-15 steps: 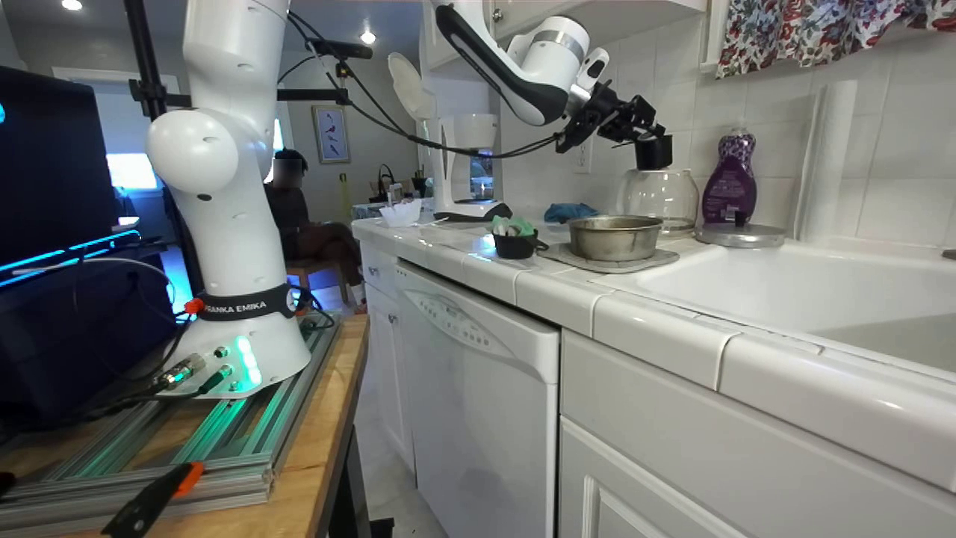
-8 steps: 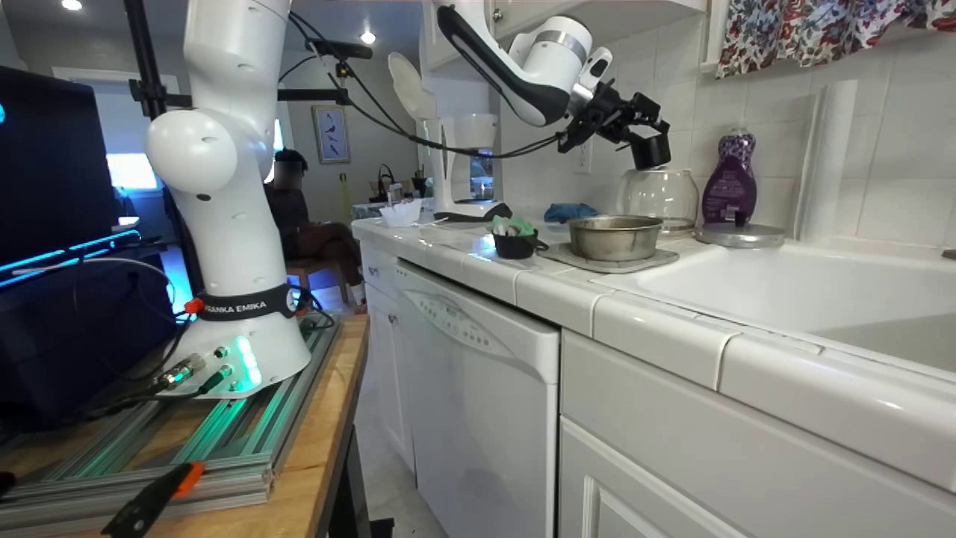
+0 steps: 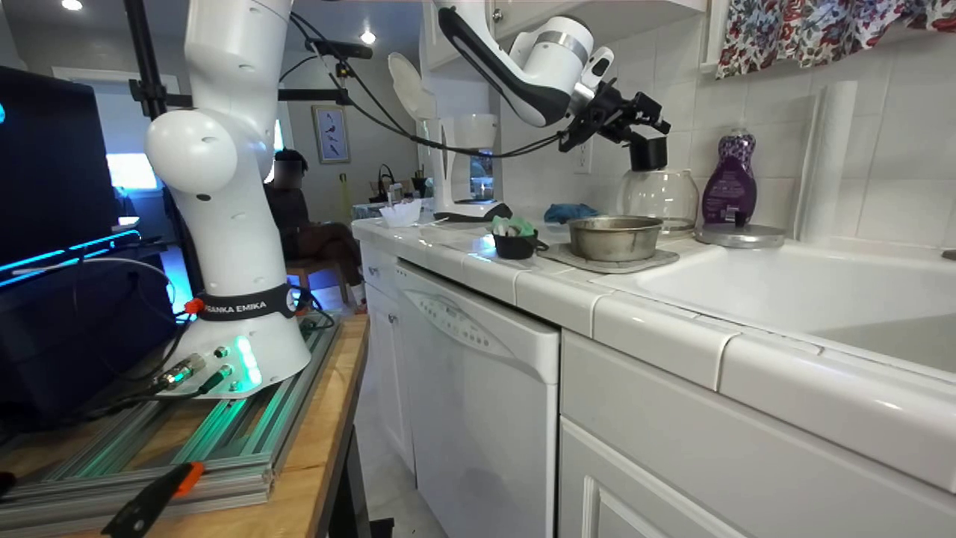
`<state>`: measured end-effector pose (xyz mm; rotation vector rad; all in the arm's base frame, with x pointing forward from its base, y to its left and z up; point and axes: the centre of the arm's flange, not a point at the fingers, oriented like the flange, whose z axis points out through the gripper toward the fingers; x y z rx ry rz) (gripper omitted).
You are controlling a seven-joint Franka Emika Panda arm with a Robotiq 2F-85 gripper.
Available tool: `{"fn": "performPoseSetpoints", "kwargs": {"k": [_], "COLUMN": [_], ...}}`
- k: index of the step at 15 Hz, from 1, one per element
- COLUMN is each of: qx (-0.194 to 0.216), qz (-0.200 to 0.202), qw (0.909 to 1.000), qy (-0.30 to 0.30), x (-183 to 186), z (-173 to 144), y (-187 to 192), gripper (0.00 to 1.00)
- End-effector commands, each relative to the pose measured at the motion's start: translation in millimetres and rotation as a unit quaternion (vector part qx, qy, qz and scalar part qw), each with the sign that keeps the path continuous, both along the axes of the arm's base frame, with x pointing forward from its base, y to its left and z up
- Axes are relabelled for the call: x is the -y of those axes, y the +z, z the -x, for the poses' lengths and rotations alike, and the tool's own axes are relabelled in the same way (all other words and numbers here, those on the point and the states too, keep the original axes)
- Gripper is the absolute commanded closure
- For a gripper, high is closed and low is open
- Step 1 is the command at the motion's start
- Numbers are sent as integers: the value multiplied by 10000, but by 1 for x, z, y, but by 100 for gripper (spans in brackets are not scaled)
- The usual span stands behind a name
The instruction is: Put the coffee pod in the black measuring cup.
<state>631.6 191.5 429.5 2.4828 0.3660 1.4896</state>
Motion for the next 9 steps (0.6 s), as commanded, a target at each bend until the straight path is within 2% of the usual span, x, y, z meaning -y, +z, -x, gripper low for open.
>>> {"fn": "performPoseSetpoints", "kwargs": {"k": [1,7,9], "qx": [-62,-34,-33], "qz": [-30,8,42], "qw": [9999,10000,10000], "qy": [73,35,71], "x": [0,6,5], "z": [-11,-14,-18], "y": [3,6,7], "gripper": [53,96,100]}}
